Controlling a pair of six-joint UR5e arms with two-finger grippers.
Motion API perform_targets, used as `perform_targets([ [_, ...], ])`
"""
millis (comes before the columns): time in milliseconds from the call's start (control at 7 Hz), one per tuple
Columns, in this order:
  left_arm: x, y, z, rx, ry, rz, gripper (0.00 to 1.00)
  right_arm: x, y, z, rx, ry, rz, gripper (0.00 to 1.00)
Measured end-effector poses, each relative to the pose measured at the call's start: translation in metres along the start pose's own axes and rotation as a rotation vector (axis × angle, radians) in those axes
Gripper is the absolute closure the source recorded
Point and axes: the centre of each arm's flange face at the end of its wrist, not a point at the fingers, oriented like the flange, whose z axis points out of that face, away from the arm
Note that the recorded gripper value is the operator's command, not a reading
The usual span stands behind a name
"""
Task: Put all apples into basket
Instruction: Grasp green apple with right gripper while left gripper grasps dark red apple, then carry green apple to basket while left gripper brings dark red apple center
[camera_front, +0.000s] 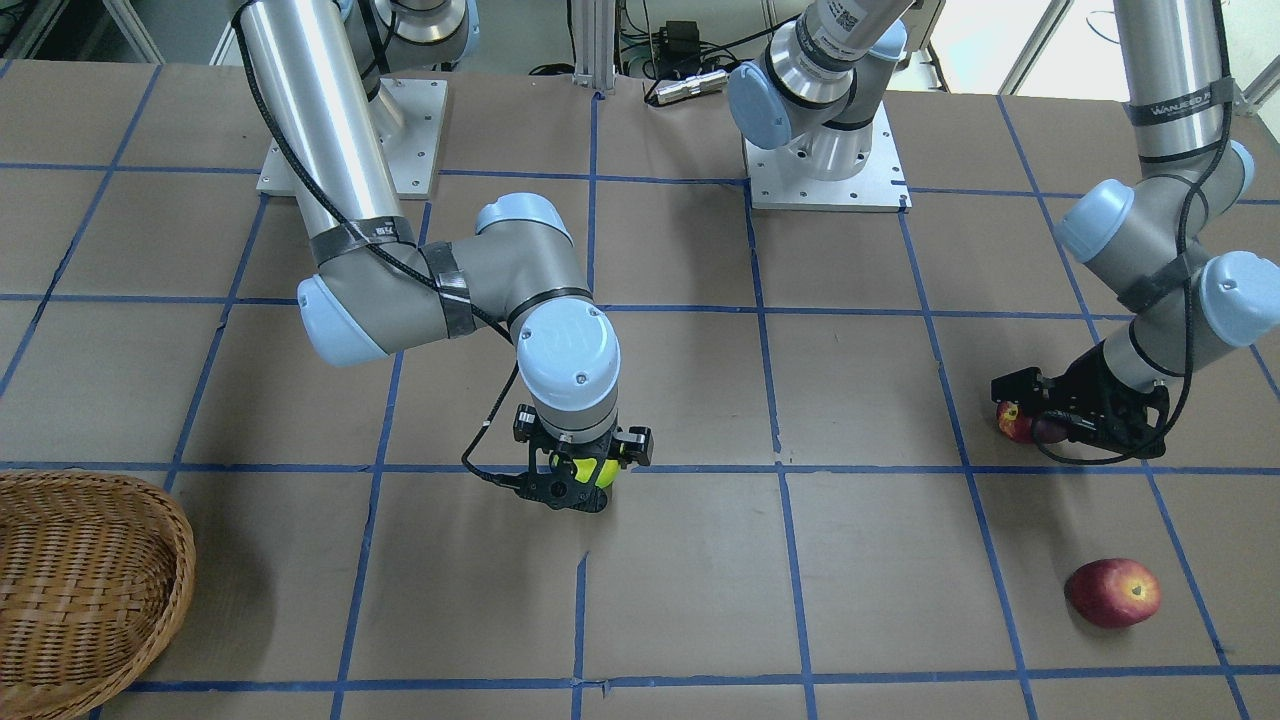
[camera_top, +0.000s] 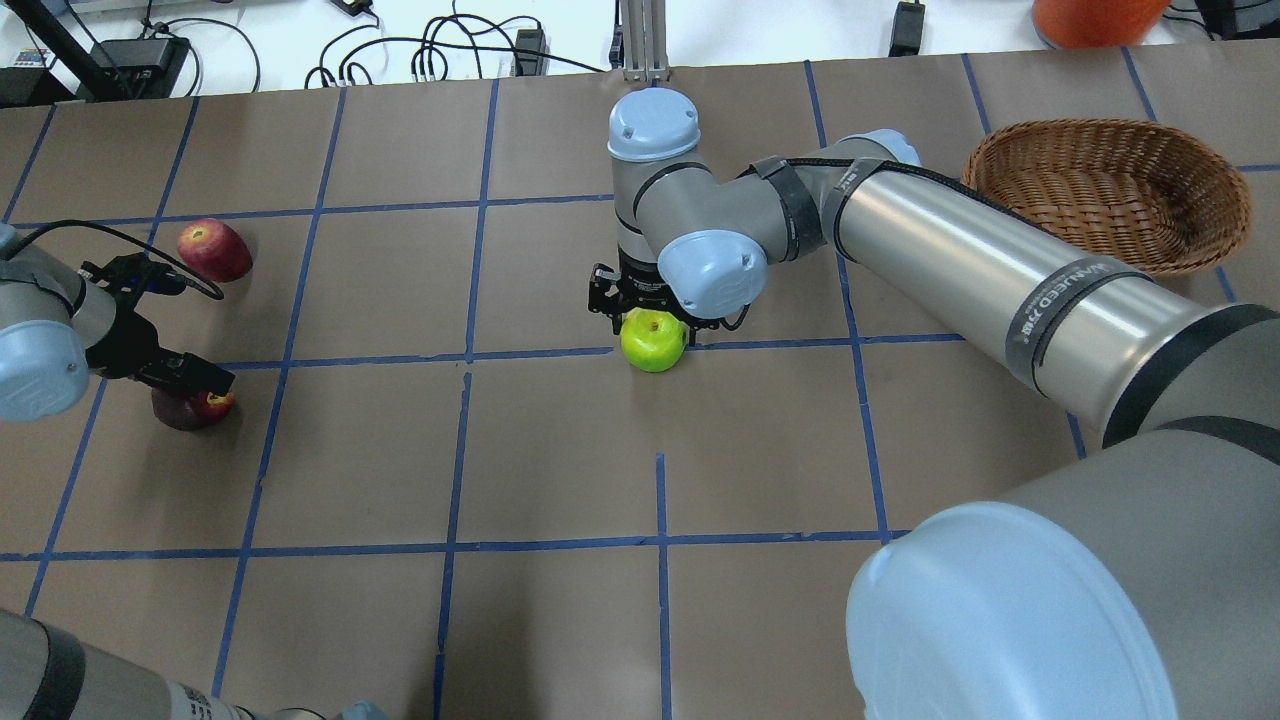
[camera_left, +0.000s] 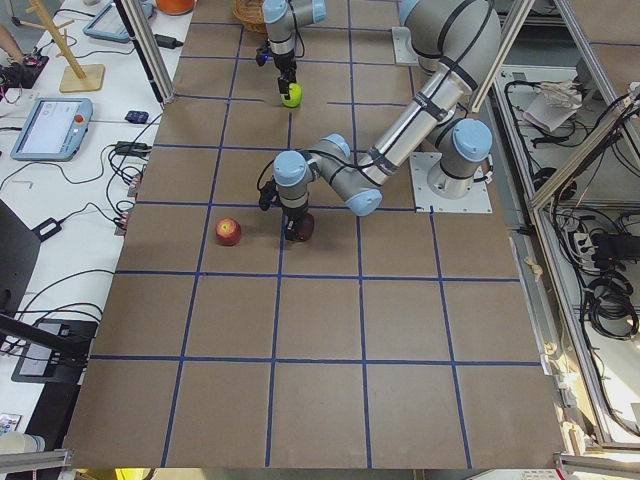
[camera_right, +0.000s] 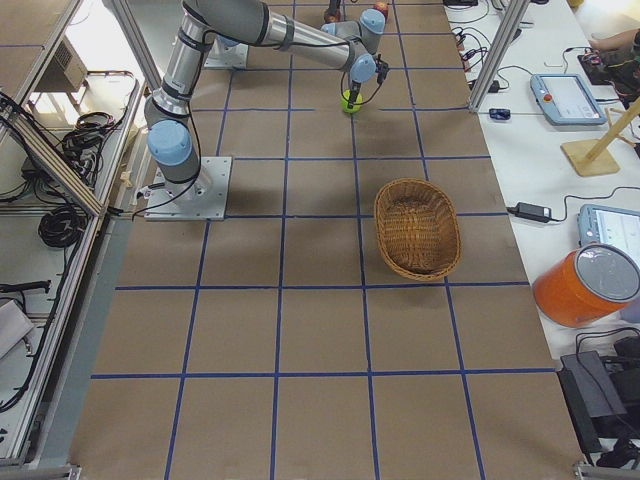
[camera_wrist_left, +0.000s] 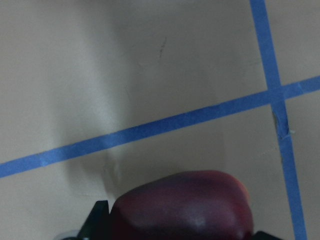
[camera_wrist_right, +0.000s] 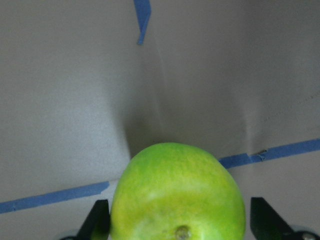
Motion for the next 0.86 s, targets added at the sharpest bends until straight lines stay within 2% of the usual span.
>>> perform_targets([
  [143,0.004,-0.002,-0.001,-0.001,0.0,-0.009,0.7,-0.001,-0.002,0.002,0.008,-0.006,-0.003,1.0],
  [286,0.008,-0.004,-0.005,-0.002,-0.003,-0.03,0.77,-0.002,-0.004,-0.001,0.028,-0.023,-0.008,1.0],
  [429,0.014,-0.007,-0.013,0.0,-0.01,-0.048,0.79,-0.001,-0.007,-0.01,0.032,-0.05,-0.004,1.0],
  [571,0.021,-0.011,-0.021,-0.003,-0.014,-0.064,0.8,0.008,-0.011,-0.031,0.028,-0.077,0.002,1.0],
  [857,0.047,-0.024,-0.042,-0.014,-0.007,-0.145,0.8,0.077,-0.034,-0.092,-0.014,-0.065,-0.046,1.0],
])
